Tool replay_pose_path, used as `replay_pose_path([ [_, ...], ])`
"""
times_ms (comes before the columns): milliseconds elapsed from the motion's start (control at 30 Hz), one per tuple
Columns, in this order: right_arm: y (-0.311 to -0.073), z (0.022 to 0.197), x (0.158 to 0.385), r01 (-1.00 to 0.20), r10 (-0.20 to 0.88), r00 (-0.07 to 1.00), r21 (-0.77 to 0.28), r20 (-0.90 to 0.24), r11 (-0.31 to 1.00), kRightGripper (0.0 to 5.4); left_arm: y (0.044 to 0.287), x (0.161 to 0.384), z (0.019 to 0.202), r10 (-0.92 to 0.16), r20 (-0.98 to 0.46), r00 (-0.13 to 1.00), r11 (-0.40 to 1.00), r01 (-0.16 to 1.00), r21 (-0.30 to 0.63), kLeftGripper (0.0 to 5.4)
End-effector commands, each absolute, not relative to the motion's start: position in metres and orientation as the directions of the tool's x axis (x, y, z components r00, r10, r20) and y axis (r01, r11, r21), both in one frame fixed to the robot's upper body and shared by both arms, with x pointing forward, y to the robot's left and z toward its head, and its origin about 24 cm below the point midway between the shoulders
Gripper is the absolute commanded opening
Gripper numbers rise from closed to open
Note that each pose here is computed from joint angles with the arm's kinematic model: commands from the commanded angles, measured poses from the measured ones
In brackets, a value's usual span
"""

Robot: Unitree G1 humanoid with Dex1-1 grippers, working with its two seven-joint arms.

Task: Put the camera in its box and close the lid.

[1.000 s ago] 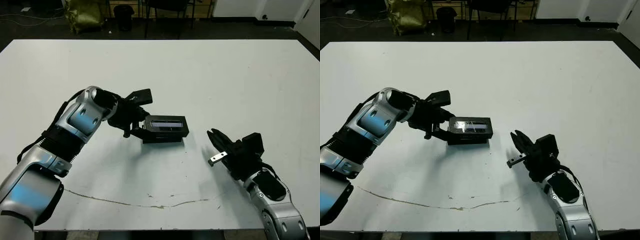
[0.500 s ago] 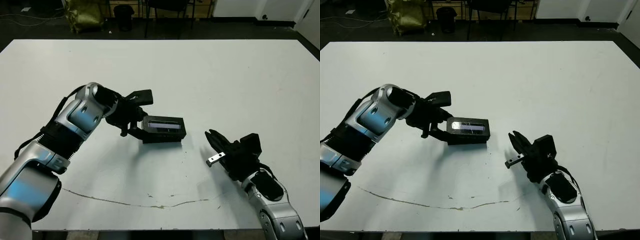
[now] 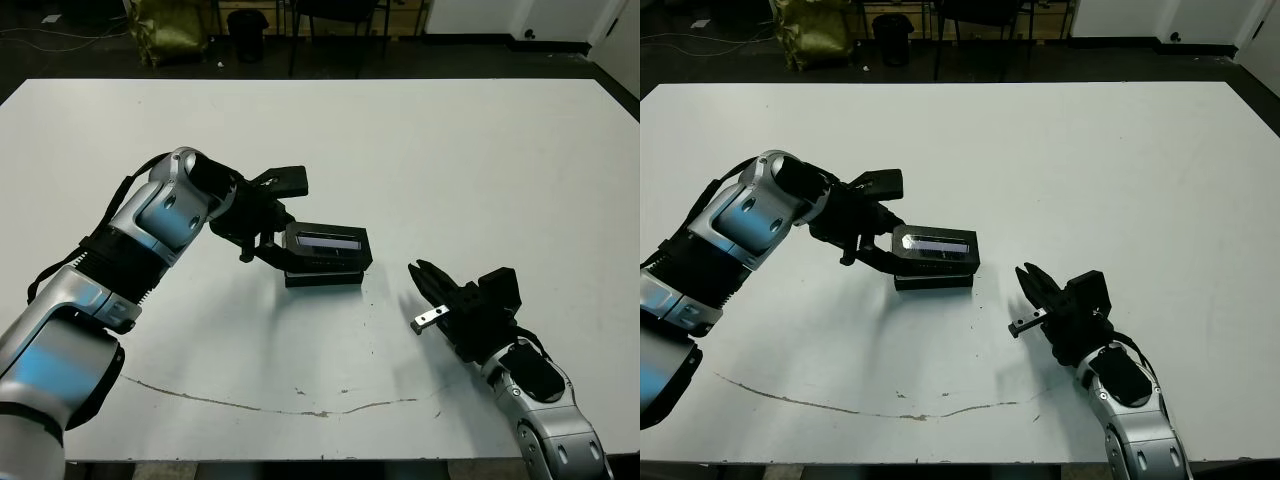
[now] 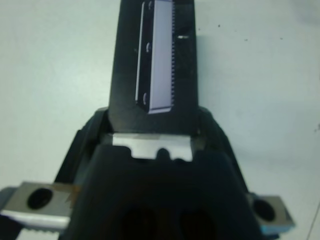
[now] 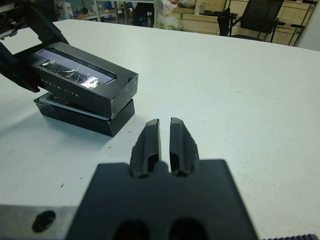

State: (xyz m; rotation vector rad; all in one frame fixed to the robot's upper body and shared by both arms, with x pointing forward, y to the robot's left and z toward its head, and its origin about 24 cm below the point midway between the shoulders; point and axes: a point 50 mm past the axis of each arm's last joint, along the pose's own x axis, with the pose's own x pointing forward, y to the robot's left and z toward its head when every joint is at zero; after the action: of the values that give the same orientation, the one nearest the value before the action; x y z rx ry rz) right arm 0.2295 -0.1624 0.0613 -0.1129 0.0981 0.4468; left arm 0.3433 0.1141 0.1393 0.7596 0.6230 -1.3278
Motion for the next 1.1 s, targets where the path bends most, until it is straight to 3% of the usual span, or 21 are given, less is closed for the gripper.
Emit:
replay_pose_path([
  [33,-0.166,0.055,0.226,-0.424,0.408,0.9,-0.088,-0.151,0.901,0.0,0.114,0.343,0.133,-0.595,-0.793,0.134,0.061,0.991,0.121,2.41],
  [400,-0.166,0.055,0.225,-0.42,0.404,0.902,-0.097,-0.153,0.902,0.0,0.115,0.339,0.122,-0.574,-0.812,0.103,0.052,0.995,0.09,2.41],
  [1100,-0.166,0.053,0.225,-0.419,0.404,0.902,-0.085,-0.152,0.904,0.0,0.115,0.338,0.125,-0.536,-0.837,0.113,0.059,0.994,0.097,2.41],
])
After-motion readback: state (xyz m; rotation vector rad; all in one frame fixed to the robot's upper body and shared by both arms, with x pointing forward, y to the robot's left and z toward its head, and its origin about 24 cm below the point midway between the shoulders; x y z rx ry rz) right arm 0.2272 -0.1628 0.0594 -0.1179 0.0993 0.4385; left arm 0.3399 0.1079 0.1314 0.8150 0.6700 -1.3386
